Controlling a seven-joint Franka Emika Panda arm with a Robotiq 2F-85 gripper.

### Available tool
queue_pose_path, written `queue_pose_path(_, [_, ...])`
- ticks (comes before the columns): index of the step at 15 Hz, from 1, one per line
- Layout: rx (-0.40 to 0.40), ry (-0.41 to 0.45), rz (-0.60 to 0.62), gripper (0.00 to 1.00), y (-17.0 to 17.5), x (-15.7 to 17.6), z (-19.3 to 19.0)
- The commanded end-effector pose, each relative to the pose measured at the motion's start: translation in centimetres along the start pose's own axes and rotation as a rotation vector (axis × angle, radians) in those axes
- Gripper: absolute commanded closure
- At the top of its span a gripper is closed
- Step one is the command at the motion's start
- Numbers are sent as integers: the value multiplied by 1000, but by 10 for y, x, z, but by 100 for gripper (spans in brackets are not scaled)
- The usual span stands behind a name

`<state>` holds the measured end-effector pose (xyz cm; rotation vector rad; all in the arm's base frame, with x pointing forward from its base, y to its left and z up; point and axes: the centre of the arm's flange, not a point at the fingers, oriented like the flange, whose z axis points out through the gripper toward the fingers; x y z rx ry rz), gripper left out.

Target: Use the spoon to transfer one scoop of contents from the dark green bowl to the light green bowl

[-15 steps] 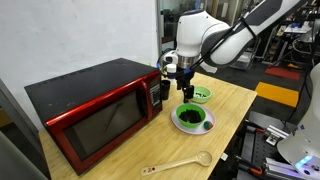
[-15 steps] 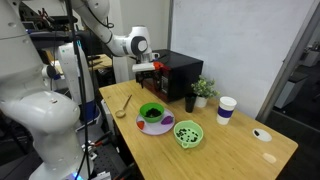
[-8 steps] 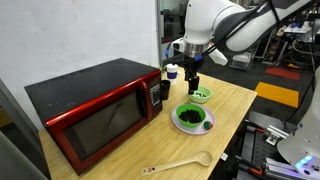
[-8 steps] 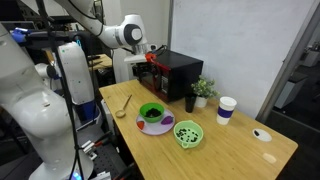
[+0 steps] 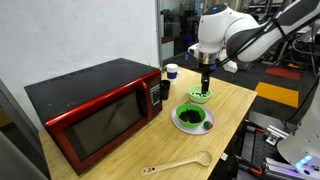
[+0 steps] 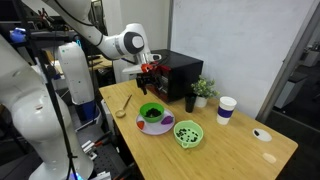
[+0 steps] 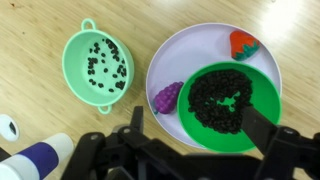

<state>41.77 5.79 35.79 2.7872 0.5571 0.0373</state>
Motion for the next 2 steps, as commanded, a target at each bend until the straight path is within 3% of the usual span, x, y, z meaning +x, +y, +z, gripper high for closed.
queue_pose_path(1, [-3, -5, 13, 0, 2, -3, 2])
queue_pose_path(2, [-3, -6, 19, 0, 2, -5, 3])
